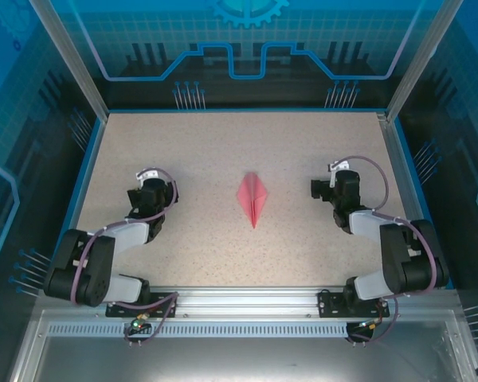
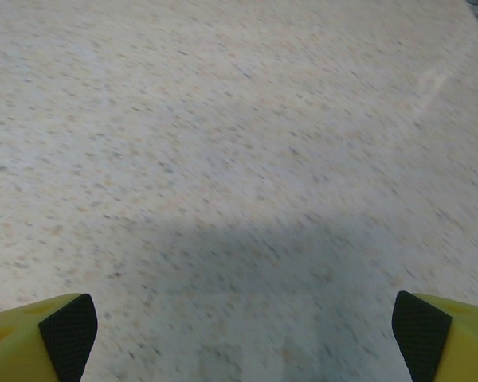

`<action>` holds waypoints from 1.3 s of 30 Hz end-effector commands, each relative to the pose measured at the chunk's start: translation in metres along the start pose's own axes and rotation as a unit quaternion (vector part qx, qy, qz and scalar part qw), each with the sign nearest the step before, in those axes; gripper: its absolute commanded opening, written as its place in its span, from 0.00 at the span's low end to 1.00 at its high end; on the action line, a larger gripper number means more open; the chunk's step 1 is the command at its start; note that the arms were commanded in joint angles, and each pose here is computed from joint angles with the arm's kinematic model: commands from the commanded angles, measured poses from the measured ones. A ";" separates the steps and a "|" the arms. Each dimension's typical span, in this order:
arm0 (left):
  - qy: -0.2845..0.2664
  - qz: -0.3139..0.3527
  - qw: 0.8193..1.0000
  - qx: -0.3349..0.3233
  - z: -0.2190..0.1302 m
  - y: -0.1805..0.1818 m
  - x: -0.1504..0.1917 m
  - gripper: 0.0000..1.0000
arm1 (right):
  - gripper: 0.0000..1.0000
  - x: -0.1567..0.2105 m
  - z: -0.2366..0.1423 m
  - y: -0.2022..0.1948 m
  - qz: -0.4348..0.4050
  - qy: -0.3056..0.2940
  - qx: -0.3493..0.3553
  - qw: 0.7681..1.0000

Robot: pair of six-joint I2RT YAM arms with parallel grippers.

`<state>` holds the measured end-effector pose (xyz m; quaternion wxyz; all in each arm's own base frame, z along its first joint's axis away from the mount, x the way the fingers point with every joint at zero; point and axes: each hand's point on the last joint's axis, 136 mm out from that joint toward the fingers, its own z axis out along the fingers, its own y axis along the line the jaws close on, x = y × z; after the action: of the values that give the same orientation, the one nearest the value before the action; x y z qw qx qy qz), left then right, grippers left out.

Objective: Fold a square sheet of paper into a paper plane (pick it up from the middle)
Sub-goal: Reset both arms

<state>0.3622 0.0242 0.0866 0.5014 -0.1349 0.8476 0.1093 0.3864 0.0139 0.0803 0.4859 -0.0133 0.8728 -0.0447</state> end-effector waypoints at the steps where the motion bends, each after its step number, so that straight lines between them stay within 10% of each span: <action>1: -0.087 0.006 0.995 0.044 0.001 -0.013 -0.037 0.98 | 0.99 -0.025 -0.003 0.018 -0.028 -0.072 -0.066 0.995; 39: -0.059 -0.006 0.992 0.109 0.019 -0.022 -0.018 0.99 | 0.99 -0.017 -0.003 -0.008 0.002 -0.090 0.036 0.995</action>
<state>0.3851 0.0168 0.0770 0.5415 -0.0898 0.8354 0.0297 0.3915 0.0072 0.0949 0.5548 -0.0044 0.8290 -0.0700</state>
